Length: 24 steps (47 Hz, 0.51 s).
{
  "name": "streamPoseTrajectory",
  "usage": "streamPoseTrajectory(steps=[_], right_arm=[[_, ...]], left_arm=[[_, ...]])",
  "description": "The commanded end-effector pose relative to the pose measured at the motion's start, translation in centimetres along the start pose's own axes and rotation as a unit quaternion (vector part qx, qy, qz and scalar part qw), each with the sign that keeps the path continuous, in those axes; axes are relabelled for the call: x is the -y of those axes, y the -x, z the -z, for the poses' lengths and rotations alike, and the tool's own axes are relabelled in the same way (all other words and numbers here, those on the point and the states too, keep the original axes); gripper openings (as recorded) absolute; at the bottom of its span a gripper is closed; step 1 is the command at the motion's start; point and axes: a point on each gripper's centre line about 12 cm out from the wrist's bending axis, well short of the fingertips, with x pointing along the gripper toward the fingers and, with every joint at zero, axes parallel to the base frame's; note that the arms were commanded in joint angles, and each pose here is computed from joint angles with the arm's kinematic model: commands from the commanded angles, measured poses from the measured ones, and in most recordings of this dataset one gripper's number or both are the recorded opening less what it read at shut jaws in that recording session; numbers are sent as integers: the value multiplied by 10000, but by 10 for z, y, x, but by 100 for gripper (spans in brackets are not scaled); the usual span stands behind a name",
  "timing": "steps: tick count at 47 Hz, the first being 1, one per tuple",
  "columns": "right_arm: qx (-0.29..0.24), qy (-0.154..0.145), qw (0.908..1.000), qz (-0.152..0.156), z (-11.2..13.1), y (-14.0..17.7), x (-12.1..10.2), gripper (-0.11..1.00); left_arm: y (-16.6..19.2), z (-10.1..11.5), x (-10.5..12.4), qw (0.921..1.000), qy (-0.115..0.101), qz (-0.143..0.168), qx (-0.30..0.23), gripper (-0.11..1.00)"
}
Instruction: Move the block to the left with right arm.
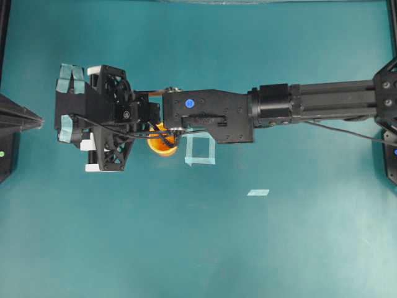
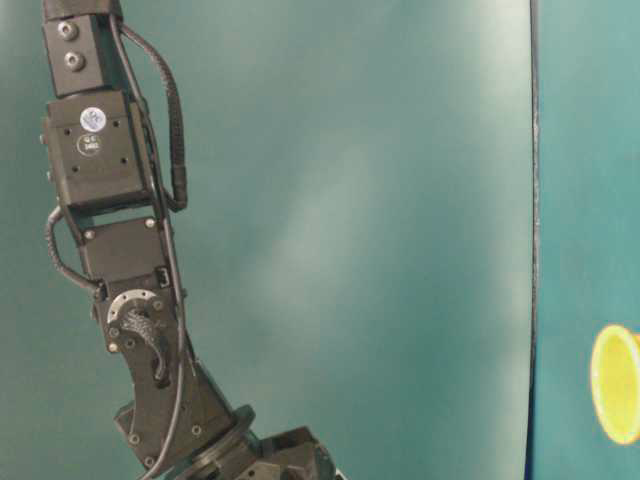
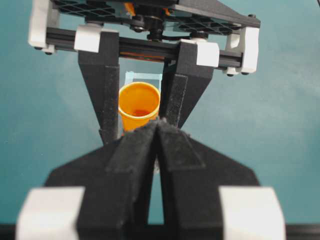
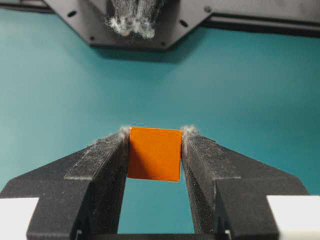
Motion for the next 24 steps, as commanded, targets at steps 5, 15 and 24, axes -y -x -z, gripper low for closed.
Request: streamPoseTrajectory(steps=[5,15,24], right_arm=[[291,-27,9996,15,-24,14,2,42],[292,-17,9996,12,-24,14,1,42],[283,-27,9996,16,-23,14,2,42]], left_arm=[[3,-14,0,9999,-5,-4,161,0],[3,-14,0,9999,-5,-7,169,0],[3,-14,0,9999,-5,-7,161,0]])
